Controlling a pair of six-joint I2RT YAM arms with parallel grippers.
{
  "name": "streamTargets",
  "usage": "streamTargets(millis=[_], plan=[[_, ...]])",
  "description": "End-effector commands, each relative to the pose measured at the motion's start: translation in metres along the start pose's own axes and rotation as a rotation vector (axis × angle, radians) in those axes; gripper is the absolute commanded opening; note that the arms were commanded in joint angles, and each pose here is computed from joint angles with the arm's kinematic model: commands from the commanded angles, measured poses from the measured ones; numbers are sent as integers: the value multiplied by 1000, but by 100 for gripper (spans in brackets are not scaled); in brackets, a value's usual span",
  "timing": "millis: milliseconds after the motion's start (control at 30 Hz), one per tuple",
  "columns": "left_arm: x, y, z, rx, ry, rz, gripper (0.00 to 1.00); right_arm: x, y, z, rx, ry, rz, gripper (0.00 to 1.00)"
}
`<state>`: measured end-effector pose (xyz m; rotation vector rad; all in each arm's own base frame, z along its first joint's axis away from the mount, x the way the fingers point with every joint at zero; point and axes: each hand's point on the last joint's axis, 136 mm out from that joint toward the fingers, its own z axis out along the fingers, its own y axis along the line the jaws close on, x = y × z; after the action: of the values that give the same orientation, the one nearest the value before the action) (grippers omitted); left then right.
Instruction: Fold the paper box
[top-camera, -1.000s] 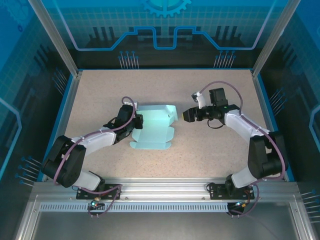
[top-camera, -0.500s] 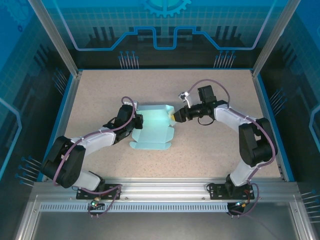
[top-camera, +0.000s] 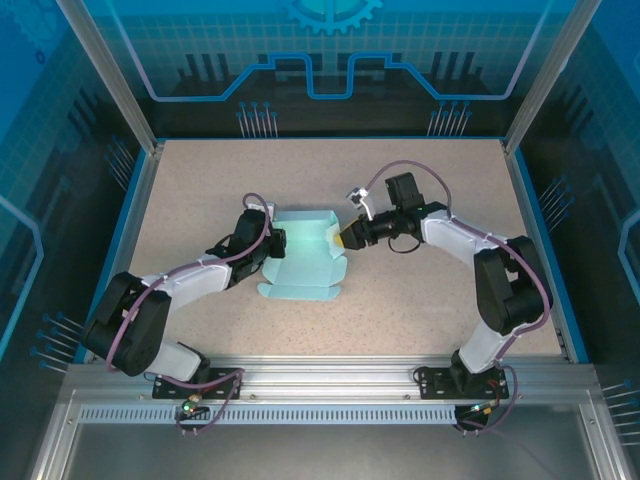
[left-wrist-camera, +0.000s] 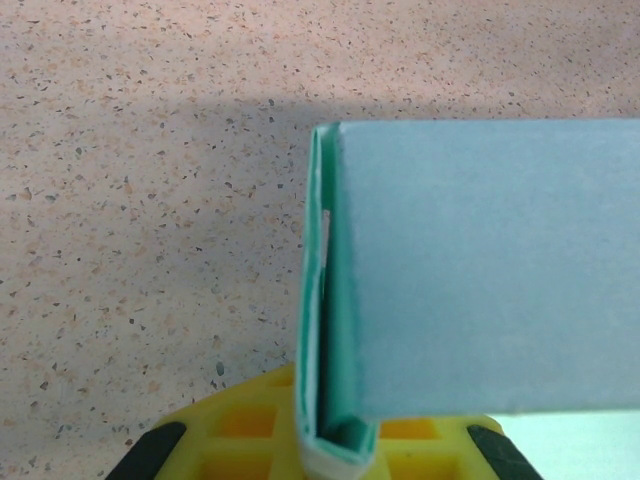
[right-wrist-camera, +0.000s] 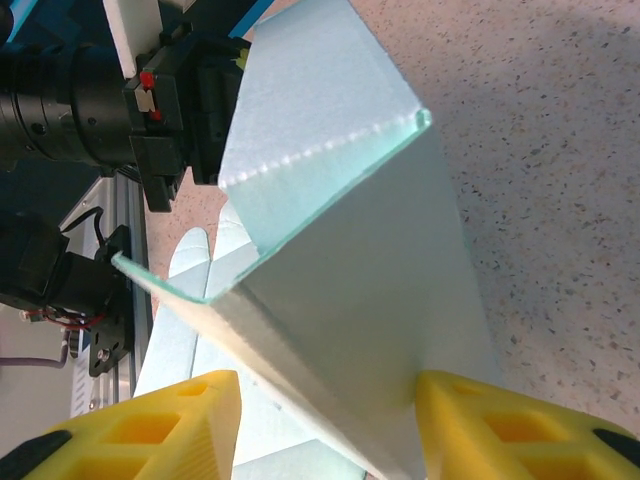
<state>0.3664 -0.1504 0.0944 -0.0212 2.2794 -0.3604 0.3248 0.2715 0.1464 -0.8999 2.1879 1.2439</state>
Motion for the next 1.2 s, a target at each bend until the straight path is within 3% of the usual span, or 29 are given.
streamTargets(millis=[0,767,1167], plan=[[-8,-7,-5,33,-20,-3,12,-11,16,-1,0,-25,-59,51],[-8,-8,-6,40,-22,-5,12,-17,5,13,321,-46,-118,47],[-7,-8,-6,40,-19,-5,12,-17,9,30,396,-49,-177,44]])
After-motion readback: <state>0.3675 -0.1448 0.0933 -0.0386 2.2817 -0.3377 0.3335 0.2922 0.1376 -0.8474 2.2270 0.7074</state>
